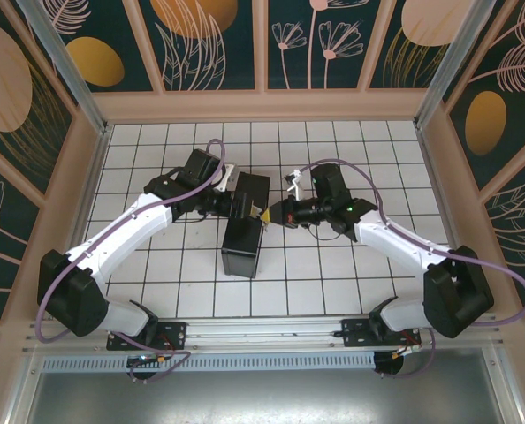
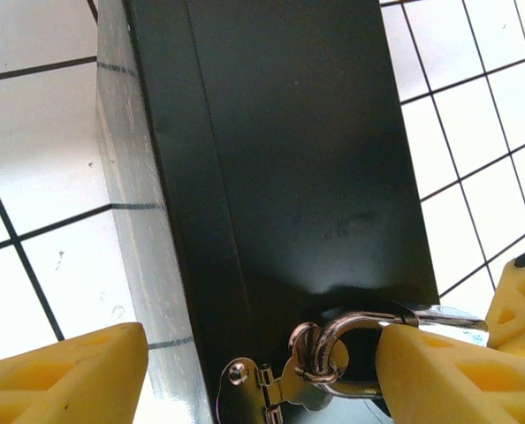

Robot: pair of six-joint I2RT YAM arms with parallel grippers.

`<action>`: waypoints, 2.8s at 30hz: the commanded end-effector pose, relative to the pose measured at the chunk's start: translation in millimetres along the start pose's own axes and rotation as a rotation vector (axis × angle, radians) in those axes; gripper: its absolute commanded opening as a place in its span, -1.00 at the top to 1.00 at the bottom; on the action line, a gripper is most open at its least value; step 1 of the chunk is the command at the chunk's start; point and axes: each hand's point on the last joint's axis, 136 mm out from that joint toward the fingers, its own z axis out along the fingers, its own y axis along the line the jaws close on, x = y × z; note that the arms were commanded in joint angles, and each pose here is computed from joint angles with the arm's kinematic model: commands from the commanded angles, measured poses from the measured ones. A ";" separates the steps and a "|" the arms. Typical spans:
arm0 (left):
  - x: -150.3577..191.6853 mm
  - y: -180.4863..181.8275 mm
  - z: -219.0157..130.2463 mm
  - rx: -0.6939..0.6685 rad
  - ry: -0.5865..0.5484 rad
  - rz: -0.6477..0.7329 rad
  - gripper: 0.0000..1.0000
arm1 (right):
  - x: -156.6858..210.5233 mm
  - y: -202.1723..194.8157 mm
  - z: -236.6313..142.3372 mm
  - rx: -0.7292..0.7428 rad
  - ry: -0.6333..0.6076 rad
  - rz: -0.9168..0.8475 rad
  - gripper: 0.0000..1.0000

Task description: Unlock the padlock with the key

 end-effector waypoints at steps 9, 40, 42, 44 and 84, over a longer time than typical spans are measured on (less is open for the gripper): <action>-7.0 -54.3 -17.7 0.165 0.025 0.065 -0.57 | -33.4 12.6 -3.7 -0.062 -0.081 -0.155 1.00; -29.2 14.4 18.4 0.016 0.052 0.022 -0.50 | -54.3 -18.1 5.3 -0.053 0.027 -0.171 0.50; -32.0 17.3 16.2 0.016 0.041 0.012 -0.50 | -54.3 -13.7 4.0 -0.088 0.023 -0.153 0.50; -33.0 19.1 15.6 0.016 0.036 0.004 -0.50 | -55.2 -13.2 0.4 -0.100 0.008 -0.120 0.49; -34.0 16.6 16.9 0.037 0.029 -0.015 -0.45 | -40.3 -18.0 -3.6 -0.143 -0.110 0.089 0.37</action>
